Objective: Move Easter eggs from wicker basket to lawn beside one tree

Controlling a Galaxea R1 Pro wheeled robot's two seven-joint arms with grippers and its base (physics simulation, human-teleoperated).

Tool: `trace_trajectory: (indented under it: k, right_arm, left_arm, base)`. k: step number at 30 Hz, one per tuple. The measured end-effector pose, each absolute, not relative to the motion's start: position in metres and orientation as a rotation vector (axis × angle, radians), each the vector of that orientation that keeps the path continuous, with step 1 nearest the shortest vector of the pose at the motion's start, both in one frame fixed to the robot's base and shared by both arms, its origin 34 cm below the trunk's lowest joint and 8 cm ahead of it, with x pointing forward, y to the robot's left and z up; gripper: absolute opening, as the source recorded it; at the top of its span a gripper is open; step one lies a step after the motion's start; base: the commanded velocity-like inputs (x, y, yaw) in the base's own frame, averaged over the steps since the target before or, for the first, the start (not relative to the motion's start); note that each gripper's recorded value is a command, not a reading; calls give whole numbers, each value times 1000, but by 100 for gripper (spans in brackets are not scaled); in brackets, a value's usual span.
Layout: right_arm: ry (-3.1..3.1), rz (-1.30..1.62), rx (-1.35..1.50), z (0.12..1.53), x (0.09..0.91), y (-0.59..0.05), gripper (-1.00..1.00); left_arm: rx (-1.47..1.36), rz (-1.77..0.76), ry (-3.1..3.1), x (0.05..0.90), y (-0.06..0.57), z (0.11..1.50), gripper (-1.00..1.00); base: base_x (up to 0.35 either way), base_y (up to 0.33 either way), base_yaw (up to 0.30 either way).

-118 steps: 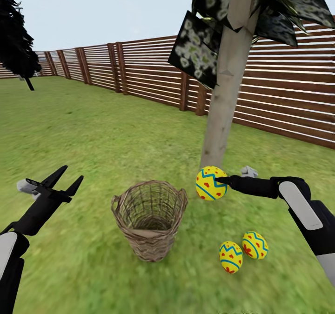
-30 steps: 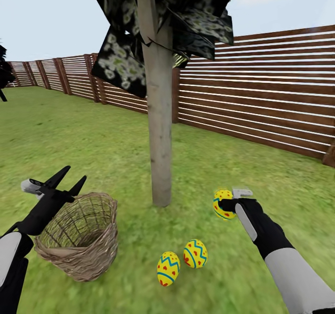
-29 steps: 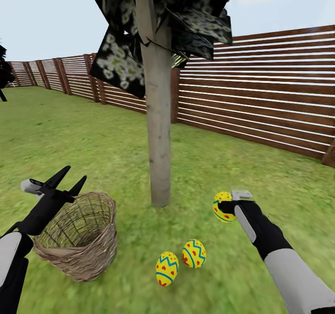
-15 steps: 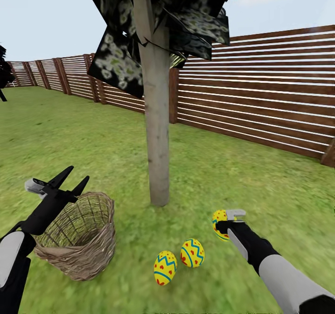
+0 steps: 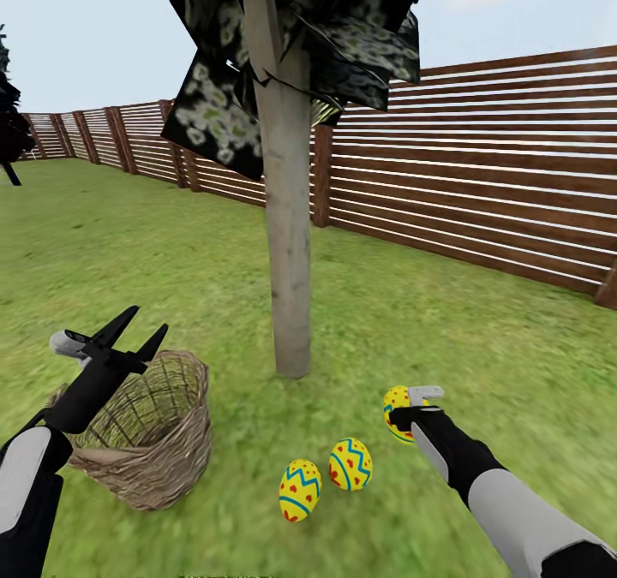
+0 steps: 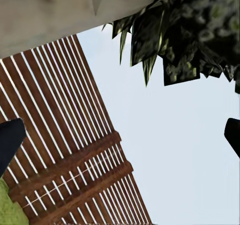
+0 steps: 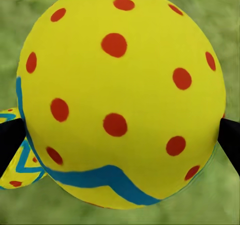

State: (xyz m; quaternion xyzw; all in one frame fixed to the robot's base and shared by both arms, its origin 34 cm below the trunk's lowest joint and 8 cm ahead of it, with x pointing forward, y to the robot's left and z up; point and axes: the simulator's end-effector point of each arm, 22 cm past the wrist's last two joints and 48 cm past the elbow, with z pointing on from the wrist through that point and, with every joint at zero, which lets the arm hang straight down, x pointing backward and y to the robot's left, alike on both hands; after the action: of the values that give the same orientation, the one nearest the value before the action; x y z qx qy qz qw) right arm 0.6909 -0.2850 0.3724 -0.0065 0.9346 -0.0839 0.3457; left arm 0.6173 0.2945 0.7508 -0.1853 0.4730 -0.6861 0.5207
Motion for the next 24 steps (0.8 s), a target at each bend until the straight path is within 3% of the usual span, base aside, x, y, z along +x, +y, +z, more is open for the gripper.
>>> trace_trajectory:
  k: [6, 24]
  right_arm:
    - [2425, -216, -15, 373, 691, -285, -100]
    - [2368, -276, 42, 354, 698, -301, -100]
  left_arm:
    - [-454, -1661, 1120, 618, 289, 750, 100]
    - [-496, -1659, 1163, 630, 287, 720, 100]
  base:
    - [0, 0, 225]
    - [0, 0, 6]
